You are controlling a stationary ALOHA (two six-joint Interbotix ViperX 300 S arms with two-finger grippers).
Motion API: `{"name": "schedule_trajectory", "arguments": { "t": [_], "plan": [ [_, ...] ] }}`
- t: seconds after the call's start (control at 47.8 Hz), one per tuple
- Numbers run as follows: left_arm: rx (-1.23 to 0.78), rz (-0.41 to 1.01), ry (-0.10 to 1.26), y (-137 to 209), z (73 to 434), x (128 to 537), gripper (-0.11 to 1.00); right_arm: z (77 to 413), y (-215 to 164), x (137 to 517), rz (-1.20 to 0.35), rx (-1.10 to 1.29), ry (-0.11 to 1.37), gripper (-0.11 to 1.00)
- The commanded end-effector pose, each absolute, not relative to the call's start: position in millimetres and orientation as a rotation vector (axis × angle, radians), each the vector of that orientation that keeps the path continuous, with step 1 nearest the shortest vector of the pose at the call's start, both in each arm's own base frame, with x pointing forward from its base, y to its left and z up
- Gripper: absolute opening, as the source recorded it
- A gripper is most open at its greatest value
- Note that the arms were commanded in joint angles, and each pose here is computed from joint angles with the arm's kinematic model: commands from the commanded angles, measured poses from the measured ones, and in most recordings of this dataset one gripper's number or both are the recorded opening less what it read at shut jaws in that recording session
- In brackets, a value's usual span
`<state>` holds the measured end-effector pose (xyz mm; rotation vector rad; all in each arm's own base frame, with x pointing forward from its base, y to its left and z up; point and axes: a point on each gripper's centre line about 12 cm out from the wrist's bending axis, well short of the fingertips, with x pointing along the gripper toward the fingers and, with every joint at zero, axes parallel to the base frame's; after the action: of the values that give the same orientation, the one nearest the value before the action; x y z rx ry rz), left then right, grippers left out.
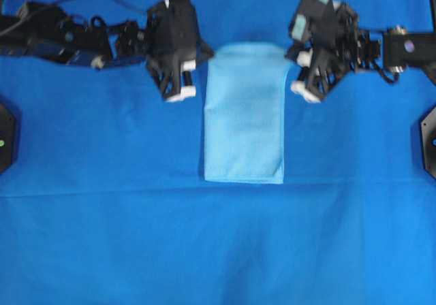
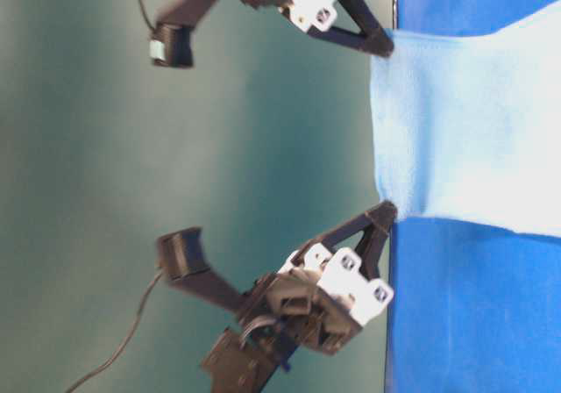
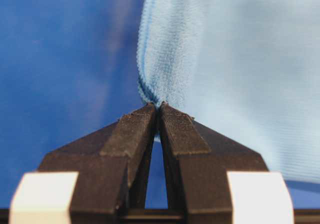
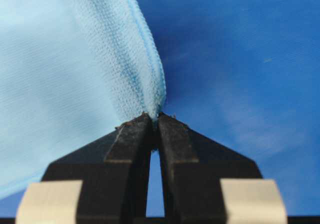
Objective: Fold the light blue towel.
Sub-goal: 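Pull the far end toward the near end, folding the strip in half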
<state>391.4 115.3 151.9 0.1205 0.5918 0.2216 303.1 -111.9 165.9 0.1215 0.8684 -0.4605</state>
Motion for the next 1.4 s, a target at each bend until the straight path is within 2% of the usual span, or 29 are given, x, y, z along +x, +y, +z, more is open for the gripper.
{"name": "schedule_trajectory", "arguments": {
  "t": [0.0,0.272,0.481,0.753,1.088,1.151,1.234,1.318,1.381],
  "plan": [
    [0.129,0.173,0.54,90.2,172.3,391.1,0.05,178.3,-89.6,301.9,-0.427,0.11,0.856,0.05],
    [0.113,0.008,0.583,17.1,158.9,386.9,0.05,169.1,-41.1,299.0,-0.352,0.136,0.901,0.05],
    [0.136,-0.095,0.634,-23.9,139.7,386.5,0.05,157.3,-19.6,297.3,-0.306,0.167,0.915,0.05],
    [0.112,-0.095,0.711,-26.8,99.3,387.3,0.05,131.5,-8.6,306.1,-0.261,0.22,0.934,0.05],
    [0.116,-0.097,0.691,-27.6,100.6,390.0,0.05,128.1,-3.0,316.2,-0.213,0.239,0.901,0.06],
    [0.116,-0.095,0.679,-27.1,102.3,391.7,0.07,128.5,-1.4,317.3,-0.208,0.239,0.899,0.16],
    [0.118,-0.096,0.665,-27.7,104.7,392.9,0.18,130.2,3.6,320.1,-0.193,0.233,0.895,0.42],
    [0.126,-0.098,0.659,-27.2,107.9,393.3,0.39,130.9,8.4,321.1,-0.179,0.224,0.895,0.61],
    [0.138,-0.101,0.647,-27.2,112.8,393.0,0.58,133.3,11.5,321.9,-0.172,0.218,0.892,0.61]
  ]
}}
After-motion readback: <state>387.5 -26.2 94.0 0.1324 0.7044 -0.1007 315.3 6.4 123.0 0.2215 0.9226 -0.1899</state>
